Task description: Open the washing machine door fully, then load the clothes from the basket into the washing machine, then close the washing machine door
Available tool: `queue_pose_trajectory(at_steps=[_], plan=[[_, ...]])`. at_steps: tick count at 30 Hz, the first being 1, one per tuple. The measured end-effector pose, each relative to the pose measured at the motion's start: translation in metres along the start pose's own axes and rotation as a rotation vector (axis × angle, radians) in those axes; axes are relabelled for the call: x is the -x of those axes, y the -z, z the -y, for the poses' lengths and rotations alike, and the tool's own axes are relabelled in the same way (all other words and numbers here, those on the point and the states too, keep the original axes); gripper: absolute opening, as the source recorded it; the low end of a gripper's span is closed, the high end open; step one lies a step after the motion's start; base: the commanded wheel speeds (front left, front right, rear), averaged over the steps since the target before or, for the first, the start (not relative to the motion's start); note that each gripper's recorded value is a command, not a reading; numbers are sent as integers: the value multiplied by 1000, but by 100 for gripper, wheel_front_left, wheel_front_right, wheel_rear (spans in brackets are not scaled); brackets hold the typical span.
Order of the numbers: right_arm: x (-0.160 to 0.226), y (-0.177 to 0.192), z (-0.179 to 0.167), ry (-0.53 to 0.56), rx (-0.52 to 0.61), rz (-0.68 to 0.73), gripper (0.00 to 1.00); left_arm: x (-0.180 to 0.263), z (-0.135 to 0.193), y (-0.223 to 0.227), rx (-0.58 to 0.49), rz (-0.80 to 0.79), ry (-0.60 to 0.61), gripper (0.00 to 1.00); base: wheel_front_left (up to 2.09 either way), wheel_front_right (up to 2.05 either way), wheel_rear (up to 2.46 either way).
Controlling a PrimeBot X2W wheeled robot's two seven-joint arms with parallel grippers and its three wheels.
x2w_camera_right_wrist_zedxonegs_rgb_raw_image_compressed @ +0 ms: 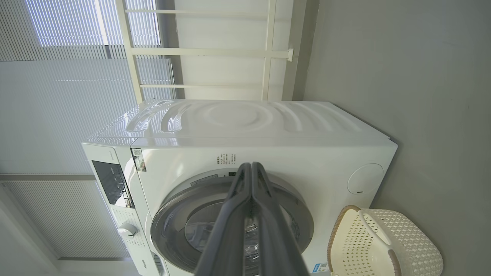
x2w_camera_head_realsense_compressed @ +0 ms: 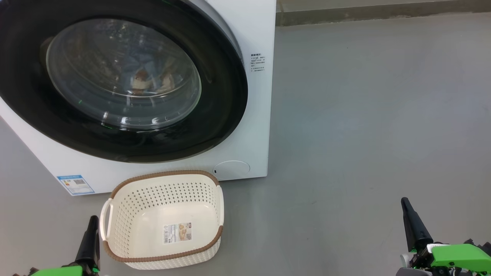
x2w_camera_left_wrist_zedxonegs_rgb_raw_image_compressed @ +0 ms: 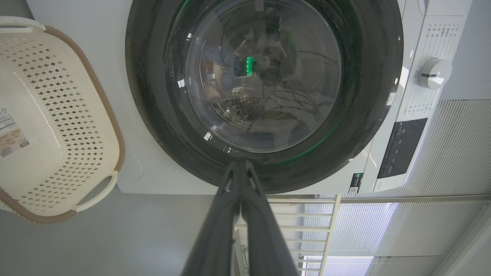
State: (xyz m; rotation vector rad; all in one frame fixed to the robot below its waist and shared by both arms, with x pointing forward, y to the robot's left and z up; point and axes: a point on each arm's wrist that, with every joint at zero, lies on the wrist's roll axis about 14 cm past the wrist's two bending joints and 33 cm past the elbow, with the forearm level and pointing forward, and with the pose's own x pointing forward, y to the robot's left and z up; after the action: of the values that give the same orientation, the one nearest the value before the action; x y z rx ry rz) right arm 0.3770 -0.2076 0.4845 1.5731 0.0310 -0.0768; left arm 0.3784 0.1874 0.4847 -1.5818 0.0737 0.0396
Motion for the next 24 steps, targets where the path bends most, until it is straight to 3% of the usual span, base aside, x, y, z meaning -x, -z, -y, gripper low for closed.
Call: queue_pose_trajectory(at_steps=[24], plan=[[0,-1,0,0,-2,0,0,0,0,0,0,0,0,0,0,0,0]])
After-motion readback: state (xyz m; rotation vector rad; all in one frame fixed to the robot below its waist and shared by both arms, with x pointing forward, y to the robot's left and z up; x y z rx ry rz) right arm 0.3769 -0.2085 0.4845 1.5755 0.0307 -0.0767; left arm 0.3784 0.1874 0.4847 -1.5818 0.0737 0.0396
